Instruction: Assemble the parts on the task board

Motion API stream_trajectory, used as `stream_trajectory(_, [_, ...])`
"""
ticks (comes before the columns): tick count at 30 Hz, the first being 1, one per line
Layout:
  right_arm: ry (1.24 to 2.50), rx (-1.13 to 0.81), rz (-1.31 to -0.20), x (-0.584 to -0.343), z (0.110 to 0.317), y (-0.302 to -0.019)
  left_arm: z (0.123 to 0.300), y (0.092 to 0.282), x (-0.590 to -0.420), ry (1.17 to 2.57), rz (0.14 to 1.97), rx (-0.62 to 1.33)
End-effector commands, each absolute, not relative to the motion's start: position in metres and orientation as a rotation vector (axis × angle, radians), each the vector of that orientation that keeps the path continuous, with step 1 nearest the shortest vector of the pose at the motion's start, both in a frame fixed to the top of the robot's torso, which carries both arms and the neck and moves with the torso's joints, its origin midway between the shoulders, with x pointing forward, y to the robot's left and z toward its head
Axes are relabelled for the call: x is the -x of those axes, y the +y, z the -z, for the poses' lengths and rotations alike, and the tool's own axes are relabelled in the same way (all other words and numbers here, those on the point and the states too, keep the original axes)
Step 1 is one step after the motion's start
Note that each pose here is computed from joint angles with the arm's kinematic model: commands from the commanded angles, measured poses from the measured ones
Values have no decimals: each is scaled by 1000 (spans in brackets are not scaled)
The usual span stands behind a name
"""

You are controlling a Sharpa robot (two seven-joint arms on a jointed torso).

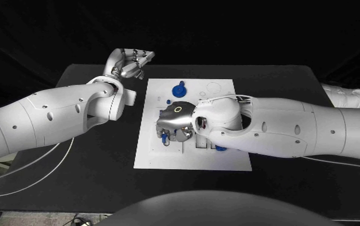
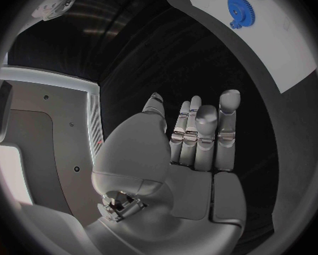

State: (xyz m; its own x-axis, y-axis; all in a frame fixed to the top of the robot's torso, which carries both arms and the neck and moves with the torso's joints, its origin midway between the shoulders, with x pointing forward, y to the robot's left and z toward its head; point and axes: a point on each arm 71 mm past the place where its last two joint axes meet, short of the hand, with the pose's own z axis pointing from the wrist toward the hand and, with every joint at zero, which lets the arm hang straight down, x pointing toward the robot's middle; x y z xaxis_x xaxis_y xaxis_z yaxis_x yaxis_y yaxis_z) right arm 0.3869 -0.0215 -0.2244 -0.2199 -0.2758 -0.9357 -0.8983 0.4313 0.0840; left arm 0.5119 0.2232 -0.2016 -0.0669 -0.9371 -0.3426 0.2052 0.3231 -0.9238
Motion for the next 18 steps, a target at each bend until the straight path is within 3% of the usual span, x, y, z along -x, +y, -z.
stream_trajectory(1, [1745,1055,-790,-386,227,-23,201,220,-512,1284,1135,750])
stream_trajectory(18, [1762,1056,-795,-386,229,-26,201,220,-511,1284,1134,750])
